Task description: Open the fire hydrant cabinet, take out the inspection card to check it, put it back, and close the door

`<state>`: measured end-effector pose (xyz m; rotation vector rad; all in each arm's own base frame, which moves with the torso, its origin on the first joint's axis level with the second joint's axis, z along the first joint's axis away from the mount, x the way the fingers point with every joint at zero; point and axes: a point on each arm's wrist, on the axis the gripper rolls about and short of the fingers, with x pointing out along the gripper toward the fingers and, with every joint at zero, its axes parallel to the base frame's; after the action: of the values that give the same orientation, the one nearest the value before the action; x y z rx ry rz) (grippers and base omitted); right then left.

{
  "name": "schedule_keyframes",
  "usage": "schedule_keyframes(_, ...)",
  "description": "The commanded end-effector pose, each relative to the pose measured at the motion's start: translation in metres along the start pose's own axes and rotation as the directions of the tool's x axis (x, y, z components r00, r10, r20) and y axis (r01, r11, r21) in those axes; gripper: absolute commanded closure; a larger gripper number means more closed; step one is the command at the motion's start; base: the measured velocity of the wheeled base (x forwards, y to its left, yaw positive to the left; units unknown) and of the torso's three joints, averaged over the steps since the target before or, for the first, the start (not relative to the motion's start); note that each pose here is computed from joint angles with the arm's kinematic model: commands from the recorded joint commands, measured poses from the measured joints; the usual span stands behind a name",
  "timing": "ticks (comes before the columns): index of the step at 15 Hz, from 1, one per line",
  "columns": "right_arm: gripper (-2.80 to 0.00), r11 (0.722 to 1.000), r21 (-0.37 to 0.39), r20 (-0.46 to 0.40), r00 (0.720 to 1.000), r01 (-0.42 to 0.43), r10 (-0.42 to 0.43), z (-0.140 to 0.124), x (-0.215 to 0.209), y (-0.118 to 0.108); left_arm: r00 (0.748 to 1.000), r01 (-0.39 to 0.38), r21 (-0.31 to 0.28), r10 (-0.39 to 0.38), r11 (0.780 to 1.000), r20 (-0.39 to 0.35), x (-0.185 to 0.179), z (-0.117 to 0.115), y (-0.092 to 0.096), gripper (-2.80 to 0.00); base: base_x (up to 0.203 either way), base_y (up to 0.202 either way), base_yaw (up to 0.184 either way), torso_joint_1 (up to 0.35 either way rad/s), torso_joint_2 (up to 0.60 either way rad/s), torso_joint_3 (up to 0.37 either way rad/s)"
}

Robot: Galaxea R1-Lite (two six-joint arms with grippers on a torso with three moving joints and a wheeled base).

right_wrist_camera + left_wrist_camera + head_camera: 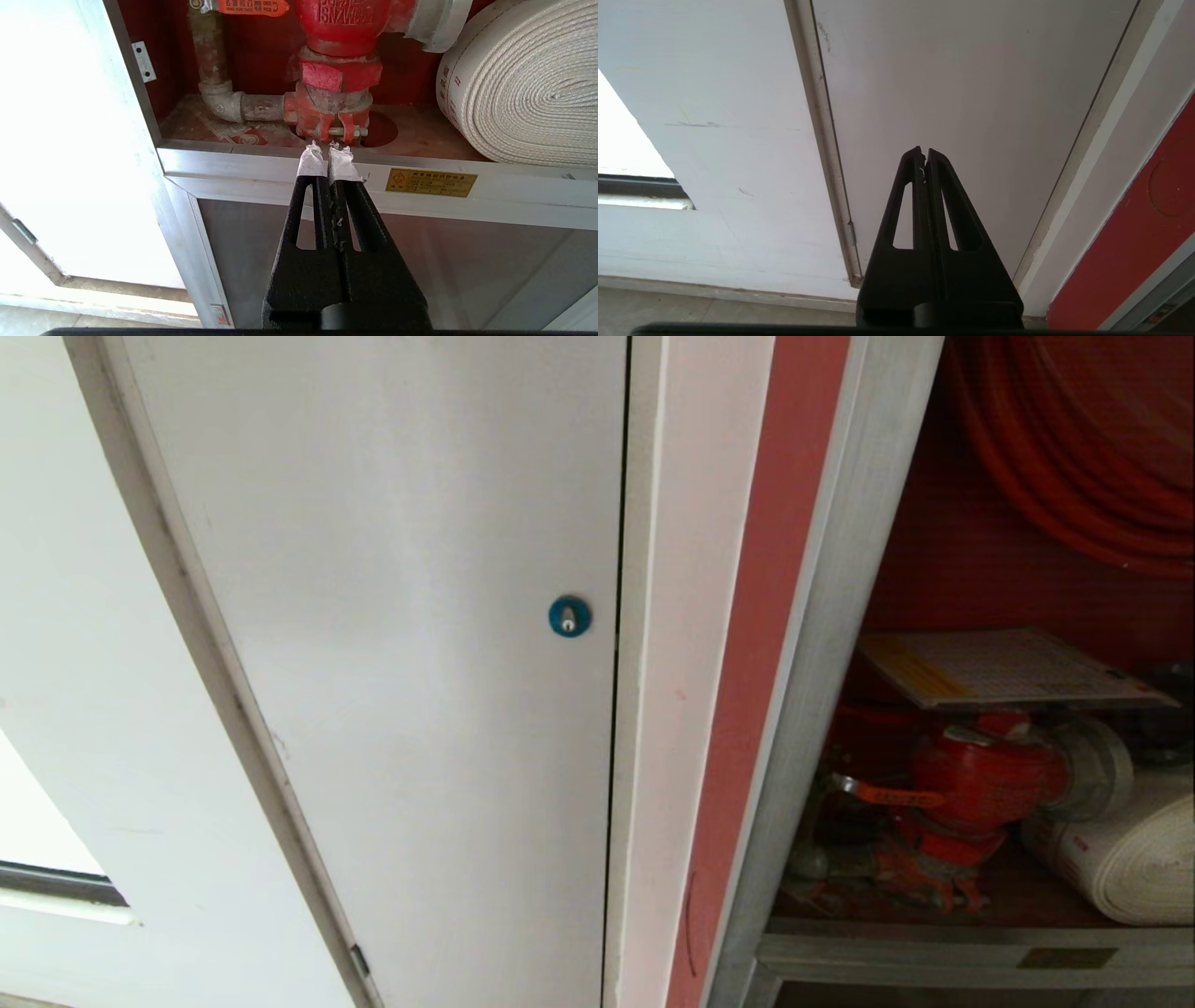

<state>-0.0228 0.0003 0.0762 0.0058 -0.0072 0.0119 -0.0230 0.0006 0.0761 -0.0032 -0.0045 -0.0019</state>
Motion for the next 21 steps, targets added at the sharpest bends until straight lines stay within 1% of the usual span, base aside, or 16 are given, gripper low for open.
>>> schedule_keyframes(1, 0.00, 1.000, 0.000, -0.004, 1.000, 0.000, 0.000, -0.0012, 0.0003, 0.0000, 1.000, 0.000, 0.000, 0.000, 1.000, -0.001, 0.0001, 0.0000, 0.0000, 0.00, 0.000, 0.000, 0.000, 0.000, 0.00, 0.000)
schedule_keyframes(11, 0.00, 1.000, 0.000, -0.004, 1.000, 0.000, 0.000, -0.0012, 0.0003, 0.0000, 1.000, 0.000, -0.001, 0.000, 1.000, 0.000, 0.0001, 0.0001, 0.0000, 0.00, 0.000, 0.000, 0.000, 0.000, 0.00, 0.000)
schedule_keyframes(13, 0.00, 1.000, 0.000, -0.004, 1.000, 0.000, 0.000, -0.0012, 0.0003, 0.0000, 1.000, 0.000, -0.001, 0.000, 1.000, -0.001, 0.0001, 0.0000, 0.0000, 0.00, -0.136, 0.000, -0.001, 0.010, 0.00, -0.002)
schedule_keyframes(21, 0.00, 1.000, 0.000, -0.004, 1.000, 0.000, 0.000, -0.0012, 0.0003, 0.0000, 1.000, 0.000, -0.001, 0.000, 1.000, -0.001, 0.0001, 0.0000, 0.0000, 0.00, -0.199, 0.000, 0.001, -0.004, 0.00, 0.003)
